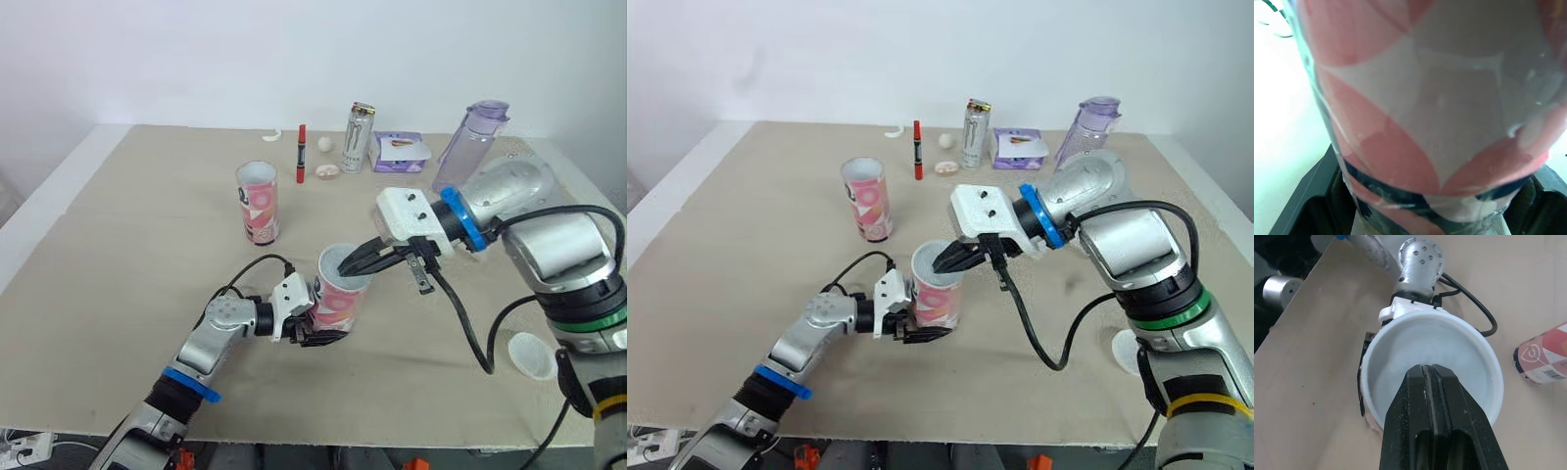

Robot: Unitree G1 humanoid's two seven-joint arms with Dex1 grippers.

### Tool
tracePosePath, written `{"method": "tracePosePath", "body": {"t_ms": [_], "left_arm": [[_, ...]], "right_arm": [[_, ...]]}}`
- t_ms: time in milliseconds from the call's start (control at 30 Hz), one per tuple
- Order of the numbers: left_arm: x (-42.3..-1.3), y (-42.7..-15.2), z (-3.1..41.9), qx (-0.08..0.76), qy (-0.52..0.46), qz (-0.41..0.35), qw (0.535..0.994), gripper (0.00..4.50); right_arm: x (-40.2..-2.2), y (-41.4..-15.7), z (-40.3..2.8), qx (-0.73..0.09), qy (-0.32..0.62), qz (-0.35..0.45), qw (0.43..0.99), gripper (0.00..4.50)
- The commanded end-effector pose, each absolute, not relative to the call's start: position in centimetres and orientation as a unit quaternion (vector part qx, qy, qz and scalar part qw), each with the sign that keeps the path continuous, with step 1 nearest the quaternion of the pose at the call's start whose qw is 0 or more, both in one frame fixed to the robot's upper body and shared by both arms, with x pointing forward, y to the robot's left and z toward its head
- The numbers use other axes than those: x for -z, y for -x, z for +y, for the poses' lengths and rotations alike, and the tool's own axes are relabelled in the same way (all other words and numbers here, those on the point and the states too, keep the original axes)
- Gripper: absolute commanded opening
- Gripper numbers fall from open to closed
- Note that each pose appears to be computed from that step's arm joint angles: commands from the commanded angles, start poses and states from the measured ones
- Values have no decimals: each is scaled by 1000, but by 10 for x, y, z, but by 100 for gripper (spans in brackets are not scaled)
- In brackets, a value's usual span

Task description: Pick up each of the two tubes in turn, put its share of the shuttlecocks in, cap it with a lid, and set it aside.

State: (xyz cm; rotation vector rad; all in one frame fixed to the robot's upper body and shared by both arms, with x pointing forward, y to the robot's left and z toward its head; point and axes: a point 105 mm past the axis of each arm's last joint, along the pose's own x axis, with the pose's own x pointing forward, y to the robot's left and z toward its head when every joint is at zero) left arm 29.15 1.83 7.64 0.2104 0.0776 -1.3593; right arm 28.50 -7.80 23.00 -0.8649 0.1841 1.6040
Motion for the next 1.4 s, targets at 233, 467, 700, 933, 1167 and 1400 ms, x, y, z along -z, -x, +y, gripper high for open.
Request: {"method": "tracePosePath", "body": {"t_ms": [233, 467, 700, 933, 1167, 1400], "left_arm": [[-64, -293, 23, 615, -101, 60, 780, 345], [-64, -293, 22, 615, -101, 60, 780, 345], [-65, -293, 24, 615, -103, 59, 780, 345], [-71, -292, 27, 620, -110, 50, 775, 345], [-85, -286, 23, 649, -119, 18, 751, 345], [-105, -281, 25, 665, -128, -24, 735, 450]], "right_arm": [[-226, -311, -81, -649, 410, 117, 630, 8], [-214, -308, -84, -651, 430, 137, 610, 8], [-246, -303, -85, -661, 359, 85, 654, 8], [-319, -290, -130, -642, 195, -23, 741, 8], [-236, -281, -180, -577, 152, 28, 802, 84], [-157, -274, -188, -557, 179, 55, 809, 370]]}}
